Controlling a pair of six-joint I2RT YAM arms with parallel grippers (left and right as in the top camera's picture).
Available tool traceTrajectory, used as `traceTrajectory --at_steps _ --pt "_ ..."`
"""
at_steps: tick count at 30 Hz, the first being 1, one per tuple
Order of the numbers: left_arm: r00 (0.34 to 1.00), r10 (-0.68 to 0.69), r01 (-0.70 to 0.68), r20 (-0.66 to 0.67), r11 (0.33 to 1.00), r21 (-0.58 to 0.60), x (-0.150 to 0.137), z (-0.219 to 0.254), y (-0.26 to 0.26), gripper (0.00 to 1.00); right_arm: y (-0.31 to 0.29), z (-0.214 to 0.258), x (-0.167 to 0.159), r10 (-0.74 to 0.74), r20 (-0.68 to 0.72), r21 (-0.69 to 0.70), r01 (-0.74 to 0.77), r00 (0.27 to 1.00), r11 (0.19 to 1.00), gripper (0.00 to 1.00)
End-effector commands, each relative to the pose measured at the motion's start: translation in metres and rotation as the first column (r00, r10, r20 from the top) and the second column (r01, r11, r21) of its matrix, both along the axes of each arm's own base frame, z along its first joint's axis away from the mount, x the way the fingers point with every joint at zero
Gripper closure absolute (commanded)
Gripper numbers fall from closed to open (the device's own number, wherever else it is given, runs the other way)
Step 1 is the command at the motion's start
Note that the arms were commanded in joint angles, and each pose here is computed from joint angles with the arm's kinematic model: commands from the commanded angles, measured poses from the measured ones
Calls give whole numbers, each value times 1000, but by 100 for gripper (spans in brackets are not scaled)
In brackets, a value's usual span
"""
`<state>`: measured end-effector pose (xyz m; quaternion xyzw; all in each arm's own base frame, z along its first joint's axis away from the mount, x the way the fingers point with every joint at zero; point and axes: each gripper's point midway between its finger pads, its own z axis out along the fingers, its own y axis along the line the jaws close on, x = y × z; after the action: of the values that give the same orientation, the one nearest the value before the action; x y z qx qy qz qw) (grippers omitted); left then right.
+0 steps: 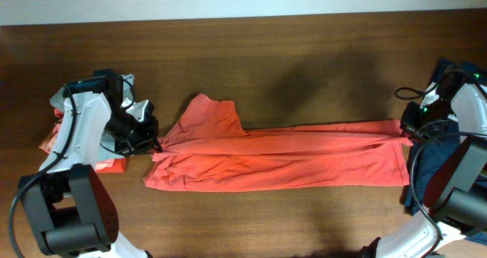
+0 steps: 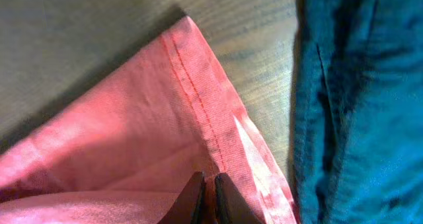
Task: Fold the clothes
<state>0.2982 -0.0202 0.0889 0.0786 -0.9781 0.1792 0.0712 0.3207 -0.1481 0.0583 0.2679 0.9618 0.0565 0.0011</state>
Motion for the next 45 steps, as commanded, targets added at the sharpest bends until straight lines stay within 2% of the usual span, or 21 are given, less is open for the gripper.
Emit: traceTrajectory --at_steps 1,6,8,11,13,19,26,33,35,45 --pt "999 -26 25 31 999 23 -1 10 6 100 -13 11 -6 -6 -18 -72 5 1000 997 90" --pt "999 -35 35 -6 997 73 -10 9 14 99 -15 11 -17 -7 -72 -93 0 997 996 90" --pt "999 -35 35 -3 997 73 -9 8 14 99 -15 11 -20 -7 -83 -95 -1 997 995 82" --pt "999 -34 34 -1 997 74 -8 8 14 99 -15 12 -21 -6 -87 -93 -2 996 996 80" --pt "999 -34 34 -2 997 74 -9 8 14 99 -15 12 -21 -6 -88 -93 -2 996 996 76" --pt "999 -34 34 -2 997 74 -9 8 14 99 -14 12 -21 -9 -89 -88 2 996 996 76" --pt "999 -35 35 -1 997 73 -8 8 14 98 4 10 -21 -3 -76 2 3 997 1000 76" --pt "1000 -29 29 -2 999 42 -9 10 9 98 26 -16 -27 52 -123 28 -49 991 998 76" --pt "1000 -25 25 -2 999 19 -9 11 5 93 32 -24 -27 68 -131 32 -65 989 997 76" --pt "998 -24 24 -60 1000 -7 -23 13 0 85 43 -49 -38 87 -151 38 -82 985 996 74"
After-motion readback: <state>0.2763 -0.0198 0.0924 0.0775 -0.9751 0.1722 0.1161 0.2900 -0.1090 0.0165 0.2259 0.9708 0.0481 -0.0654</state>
